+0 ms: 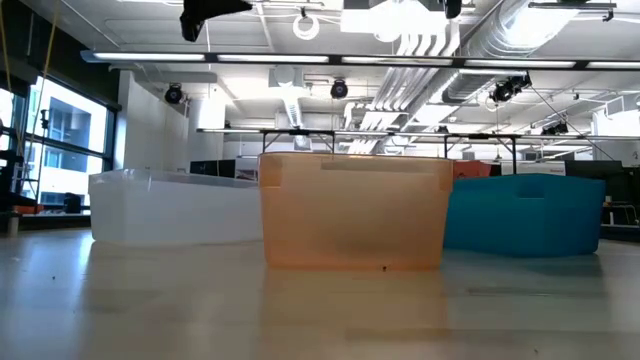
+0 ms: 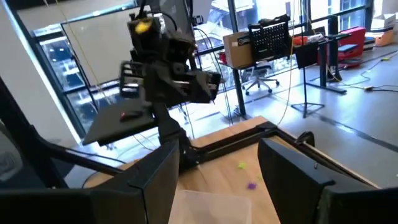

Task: Sort Halloween decoration
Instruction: Put the green spider toy into the blue bin

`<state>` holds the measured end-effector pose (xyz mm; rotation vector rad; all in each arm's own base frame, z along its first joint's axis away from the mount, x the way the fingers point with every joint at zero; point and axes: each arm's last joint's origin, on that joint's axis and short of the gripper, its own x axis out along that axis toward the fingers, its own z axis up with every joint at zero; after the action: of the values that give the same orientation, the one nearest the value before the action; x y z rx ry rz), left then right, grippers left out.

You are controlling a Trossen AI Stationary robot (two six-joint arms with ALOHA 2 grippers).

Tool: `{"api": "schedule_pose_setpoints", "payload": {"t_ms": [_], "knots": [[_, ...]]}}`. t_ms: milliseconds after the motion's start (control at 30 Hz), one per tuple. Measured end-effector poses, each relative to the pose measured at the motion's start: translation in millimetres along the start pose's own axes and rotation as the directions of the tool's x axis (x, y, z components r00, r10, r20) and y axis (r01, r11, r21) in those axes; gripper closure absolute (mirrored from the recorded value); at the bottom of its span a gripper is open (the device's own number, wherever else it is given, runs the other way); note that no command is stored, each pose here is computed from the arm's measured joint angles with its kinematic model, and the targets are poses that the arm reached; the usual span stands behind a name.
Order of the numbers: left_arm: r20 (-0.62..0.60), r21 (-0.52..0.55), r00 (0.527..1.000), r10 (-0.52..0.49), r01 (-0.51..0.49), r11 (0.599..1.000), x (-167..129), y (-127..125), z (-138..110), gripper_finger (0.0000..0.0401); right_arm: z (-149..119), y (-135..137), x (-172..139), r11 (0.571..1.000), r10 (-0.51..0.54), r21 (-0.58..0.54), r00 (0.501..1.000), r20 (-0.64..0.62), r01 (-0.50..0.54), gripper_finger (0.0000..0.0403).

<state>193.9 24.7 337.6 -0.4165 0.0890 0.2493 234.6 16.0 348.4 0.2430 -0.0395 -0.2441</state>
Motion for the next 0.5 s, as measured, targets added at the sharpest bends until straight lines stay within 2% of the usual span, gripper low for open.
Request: {"api": "schedule_pose_setpoints", "payload": {"t_ms": [67,133,200,267,333,400,500], "knots": [[0.003,-0.079,0.989,0.150,-0.150,0.986,0,6,-3,0.0214,0,0,0,1.000,0.000,0.002,1.000,0.001,0.000,0.0188],[-0.045,-0.148,0.948,0.314,-0.317,0.937,0,14,-12,0.0219,-1,0,0,1.000,-0.006,0.002,1.000,-0.006,0.006,0.0188],[-0.163,-0.140,0.884,0.438,-0.460,0.877,-3,24,-28,0.0226,-1,-1,0,1.000,-0.011,0.021,1.000,-0.010,0.011,0.0188],[-0.286,-0.162,0.788,0.545,-0.600,0.783,-6,37,-54,0.0234,-1,0,0,0.999,-0.011,0.037,1.000,-0.010,0.011,0.0188],[-0.369,-0.223,0.698,0.614,-0.707,0.671,-10,51,-82,0.0241,-1,-1,0,0.999,-0.012,0.042,1.000,-0.015,0.013,0.0188],[-0.401,-0.308,0.662,0.634,-0.749,0.587,-12,61,-102,0.0247,-2,-1,0,0.999,-0.015,0.038,1.000,-0.024,0.016,0.0188],[-0.465,-0.337,0.575,0.673,-0.818,0.466,-19,82,-129,0.0258,-3,-2,0,0.999,-0.037,0.033,0.999,-0.023,0.038,0.0188]]}}
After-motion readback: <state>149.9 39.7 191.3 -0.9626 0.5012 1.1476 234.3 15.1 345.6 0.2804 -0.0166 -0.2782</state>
